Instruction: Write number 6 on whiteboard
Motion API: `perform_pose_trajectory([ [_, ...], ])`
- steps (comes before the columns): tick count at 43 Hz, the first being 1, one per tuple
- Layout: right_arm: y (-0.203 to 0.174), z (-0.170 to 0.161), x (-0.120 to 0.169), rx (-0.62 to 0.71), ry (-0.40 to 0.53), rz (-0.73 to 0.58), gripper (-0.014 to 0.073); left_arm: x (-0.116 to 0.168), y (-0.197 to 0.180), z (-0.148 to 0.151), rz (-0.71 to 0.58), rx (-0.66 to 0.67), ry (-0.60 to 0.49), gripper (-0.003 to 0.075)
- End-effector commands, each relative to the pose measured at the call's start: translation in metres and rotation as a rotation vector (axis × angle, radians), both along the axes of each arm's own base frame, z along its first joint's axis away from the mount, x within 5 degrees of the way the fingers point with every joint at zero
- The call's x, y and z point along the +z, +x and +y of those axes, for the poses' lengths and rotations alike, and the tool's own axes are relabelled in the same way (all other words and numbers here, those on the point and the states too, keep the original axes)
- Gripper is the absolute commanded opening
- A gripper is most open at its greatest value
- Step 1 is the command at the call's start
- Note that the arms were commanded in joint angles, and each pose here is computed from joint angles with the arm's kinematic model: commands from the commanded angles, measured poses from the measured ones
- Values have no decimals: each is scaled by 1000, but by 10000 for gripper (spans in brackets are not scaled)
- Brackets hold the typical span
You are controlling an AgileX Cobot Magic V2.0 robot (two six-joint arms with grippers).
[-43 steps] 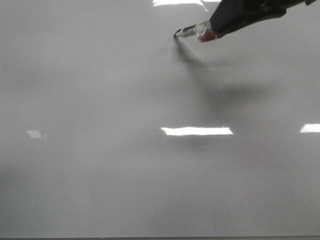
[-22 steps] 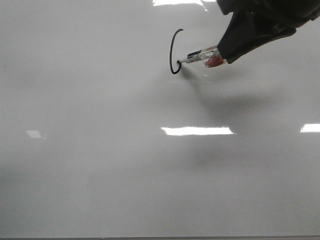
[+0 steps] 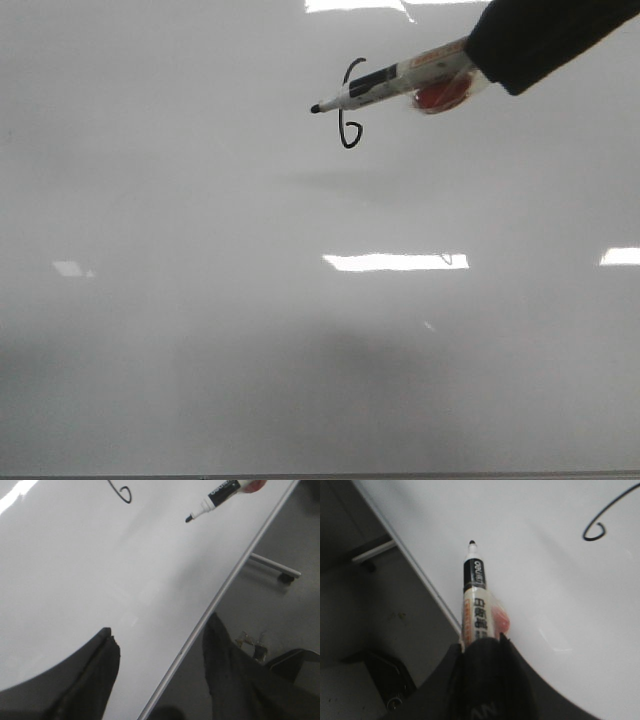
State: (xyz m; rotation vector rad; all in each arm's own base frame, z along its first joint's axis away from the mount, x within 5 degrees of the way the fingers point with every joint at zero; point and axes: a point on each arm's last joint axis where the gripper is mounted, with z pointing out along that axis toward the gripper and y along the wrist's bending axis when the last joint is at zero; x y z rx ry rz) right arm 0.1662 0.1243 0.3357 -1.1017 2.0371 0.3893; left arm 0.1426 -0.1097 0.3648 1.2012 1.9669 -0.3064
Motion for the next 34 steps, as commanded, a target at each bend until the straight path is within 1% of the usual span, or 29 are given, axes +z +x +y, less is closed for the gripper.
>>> perform_pose_trajectory([
  [1,-18,0,16,85,3,-57,-66,14,0,-18,-41,-88,-41,381],
  [3,-25,-1,18,116,-2,-55,-66,13,-1,-28,-38,-138,-30,405],
  [7,-33,0,21,152,-3,-69,-66,13,-2,-49,-52,-251,-2,503],
  [10,-37,-1,23,171,-3,-82,-66,12,-3,-63,-56,-322,19,535],
  [15,-38,1,23,184,-2,-81,-66,6,-4,-88,-51,-422,53,534],
  [23,-38,1,23,184,0,-80,-66,-7,4,-118,-7,-475,83,534],
  [30,-38,1,23,184,0,-80,-66,-17,13,-133,0,-495,79,529],
  [34,-38,1,23,184,0,-80,-66,-20,14,-138,-5,-521,69,501],
])
